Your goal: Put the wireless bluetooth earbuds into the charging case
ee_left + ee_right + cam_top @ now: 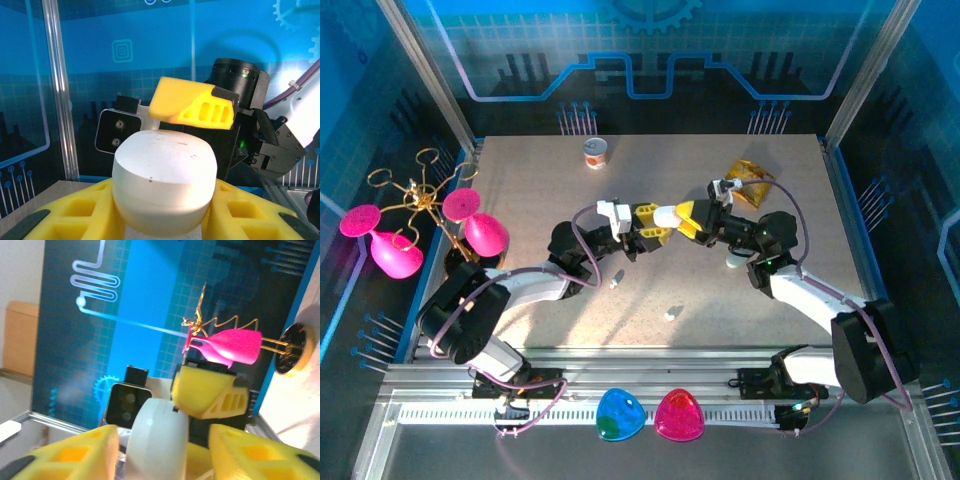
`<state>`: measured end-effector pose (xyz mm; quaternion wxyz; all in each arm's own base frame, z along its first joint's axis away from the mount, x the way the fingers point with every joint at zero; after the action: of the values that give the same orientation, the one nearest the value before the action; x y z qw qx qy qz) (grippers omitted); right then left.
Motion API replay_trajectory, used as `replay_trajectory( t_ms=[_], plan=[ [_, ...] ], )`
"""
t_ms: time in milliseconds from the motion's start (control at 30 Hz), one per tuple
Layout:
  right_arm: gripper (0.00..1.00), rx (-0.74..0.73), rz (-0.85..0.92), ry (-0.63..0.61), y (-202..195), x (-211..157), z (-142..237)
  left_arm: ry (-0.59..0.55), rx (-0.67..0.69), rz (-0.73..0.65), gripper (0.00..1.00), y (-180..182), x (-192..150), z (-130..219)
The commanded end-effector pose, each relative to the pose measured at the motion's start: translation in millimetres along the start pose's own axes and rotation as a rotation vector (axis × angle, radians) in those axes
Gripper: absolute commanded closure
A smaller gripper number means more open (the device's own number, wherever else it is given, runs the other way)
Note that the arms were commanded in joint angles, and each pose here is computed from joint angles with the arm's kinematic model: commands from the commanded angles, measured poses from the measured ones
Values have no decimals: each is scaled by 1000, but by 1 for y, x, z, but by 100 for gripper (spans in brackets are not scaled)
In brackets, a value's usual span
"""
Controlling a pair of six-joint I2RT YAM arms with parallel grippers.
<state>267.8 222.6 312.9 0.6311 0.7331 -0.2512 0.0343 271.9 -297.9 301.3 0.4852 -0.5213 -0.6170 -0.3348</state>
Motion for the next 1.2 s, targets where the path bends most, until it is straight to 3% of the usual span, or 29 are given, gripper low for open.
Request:
replay_trajectory(
  t_ms=[0, 67, 200, 500, 600, 800, 1167],
  plan=[
    [38, -31, 112, -44, 3, 5, 8, -6, -36, 14, 71, -4, 2, -3],
    [29, -79, 187, -43, 1, 7, 14, 15, -20, 39, 71, 0, -2, 0],
    [22, -245, 327, -19, -10, 8, 26, 63, 71, 166, 74, 19, -12, 10],
    [17, -482, 926, 189, 18, -10, 28, 181, 42, 333, 73, 14, -28, 33],
    [17, -537, 1039, 270, 16, -17, 25, 220, 18, 357, 74, 7, -32, 35],
    [18, -600, 1098, 381, 1, -23, 12, 235, -39, 376, 74, -3, -28, 35],
    [18, -681, 1082, 384, -19, -13, 8, 236, -72, 385, 74, -8, -22, 33]
  ],
)
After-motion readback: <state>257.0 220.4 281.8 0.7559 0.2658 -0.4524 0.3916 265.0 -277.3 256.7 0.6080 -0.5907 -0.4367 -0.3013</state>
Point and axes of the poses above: each hand's point on the last joint's axis, 136 mm out from that joint toward the fingers, its own z axis back along the fingers, its own y axis along the line the jaws close on, x = y × z, the point moved 2 cm from there along z, back along the fingers, and after that the axes turned 9 degrees about z, right-handed, at the moved point
